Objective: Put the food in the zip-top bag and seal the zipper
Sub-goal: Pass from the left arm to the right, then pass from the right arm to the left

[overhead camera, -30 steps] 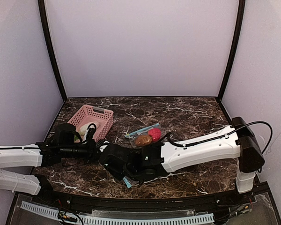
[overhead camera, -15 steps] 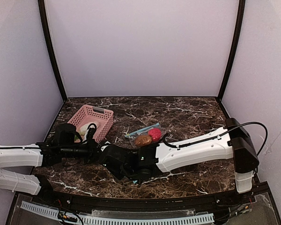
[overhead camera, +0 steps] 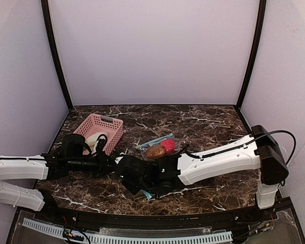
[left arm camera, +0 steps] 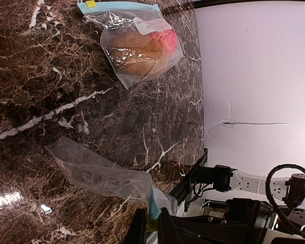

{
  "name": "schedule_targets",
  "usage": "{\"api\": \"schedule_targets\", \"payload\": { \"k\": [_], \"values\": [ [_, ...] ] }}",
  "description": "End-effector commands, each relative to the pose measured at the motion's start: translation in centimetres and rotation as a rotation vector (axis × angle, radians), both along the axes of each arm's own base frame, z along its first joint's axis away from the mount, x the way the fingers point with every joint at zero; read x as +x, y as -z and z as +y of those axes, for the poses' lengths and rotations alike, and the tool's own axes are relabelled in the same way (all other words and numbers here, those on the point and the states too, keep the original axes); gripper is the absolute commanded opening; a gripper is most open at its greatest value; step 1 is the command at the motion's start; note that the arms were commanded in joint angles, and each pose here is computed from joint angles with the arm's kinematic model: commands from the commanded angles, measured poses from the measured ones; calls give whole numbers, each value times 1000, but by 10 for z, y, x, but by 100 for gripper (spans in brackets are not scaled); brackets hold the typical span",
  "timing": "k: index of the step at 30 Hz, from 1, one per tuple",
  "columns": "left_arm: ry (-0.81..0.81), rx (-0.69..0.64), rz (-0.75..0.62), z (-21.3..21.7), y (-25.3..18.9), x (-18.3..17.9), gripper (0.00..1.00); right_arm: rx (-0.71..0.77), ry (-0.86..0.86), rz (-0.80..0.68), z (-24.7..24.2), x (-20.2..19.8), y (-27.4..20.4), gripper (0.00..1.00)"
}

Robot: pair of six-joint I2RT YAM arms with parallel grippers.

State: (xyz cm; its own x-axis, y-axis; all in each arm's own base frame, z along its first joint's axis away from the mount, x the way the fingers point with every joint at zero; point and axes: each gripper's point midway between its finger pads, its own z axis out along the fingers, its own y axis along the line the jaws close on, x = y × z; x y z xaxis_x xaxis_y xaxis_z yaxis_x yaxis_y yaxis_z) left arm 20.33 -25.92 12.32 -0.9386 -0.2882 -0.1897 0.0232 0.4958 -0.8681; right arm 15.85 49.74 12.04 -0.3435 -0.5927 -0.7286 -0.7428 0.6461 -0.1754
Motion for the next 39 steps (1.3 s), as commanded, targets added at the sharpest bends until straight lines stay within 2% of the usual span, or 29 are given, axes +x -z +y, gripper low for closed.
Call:
{"api": "schedule_targets", "payload": {
  "k": [1,9,20,23,25,26,28,30,34,37,39],
  "values": [
    [-71,32,-38,9,-2,19,1,9,-22,16,-14,-5,-12,0],
    [-105,27,-44,16,-4,32,1,5,-70,32,-16,-20,-12,0],
    [-127,64,-36,23,5,37,3,10,-47,50,-18,-24,-12,0],
    [-124,48,-66,22,-2,40,12,8,-21,55,-23,-22,-13,0],
    [-80,17,-106,14,-15,39,26,11,23,61,-27,-18,-17,0],
    [-40,10,-130,10,-20,37,39,16,49,68,-29,-15,-18,0],
    [11,7,-178,5,-34,35,58,37,101,87,-34,-8,-21,0],
    [43,25,-222,5,-44,32,69,73,144,113,-38,-3,-26,0],
    [105,25,-288,3,-63,19,74,155,207,140,-43,6,-42,0],
    [166,-5,-301,-8,-68,2,74,232,209,163,-43,7,-56,0],
    [200,-21,-301,-17,-68,-9,70,284,191,176,-42,6,-66,0]
  ]
}}
